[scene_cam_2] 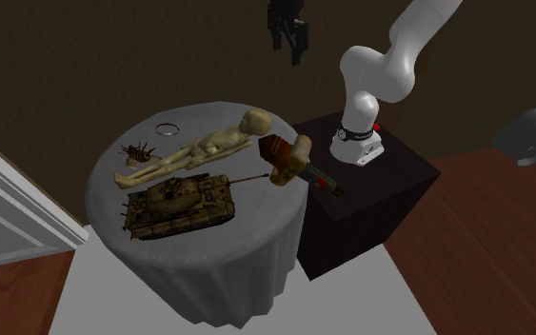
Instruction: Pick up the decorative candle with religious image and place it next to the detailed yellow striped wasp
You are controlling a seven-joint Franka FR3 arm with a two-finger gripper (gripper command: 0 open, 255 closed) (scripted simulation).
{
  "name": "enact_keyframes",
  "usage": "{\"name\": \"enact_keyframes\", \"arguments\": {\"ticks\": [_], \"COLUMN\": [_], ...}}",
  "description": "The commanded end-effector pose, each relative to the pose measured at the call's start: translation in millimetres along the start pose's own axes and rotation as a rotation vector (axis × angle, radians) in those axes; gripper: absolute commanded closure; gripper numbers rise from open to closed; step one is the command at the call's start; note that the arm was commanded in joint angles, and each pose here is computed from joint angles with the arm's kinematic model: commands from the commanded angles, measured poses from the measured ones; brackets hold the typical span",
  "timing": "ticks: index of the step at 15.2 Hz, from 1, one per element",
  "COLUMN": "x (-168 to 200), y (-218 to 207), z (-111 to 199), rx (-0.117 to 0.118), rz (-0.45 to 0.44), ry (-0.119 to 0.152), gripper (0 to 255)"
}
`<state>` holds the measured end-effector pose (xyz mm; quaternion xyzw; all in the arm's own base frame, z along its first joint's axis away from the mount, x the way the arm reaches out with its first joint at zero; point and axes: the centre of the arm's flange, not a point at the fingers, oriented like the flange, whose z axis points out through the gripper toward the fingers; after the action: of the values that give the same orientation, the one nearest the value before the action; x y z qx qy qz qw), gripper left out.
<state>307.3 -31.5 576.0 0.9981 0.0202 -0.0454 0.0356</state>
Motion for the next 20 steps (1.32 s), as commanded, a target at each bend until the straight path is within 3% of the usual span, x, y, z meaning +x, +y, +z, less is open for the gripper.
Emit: {"name": "enact_keyframes", "arguments": {"ticks": [1,11,20], "x": [0.0,-55.7,-49.7], "y": [0.0,-111.3,-214.3], "z": [0.0,92.3,186.3], "rx": [0.0,-0.056,-0.106], "rz": [0.0,0.351,0.667], "ry": [0.0,0.256,0.486], "gripper": [0,0,0]}}
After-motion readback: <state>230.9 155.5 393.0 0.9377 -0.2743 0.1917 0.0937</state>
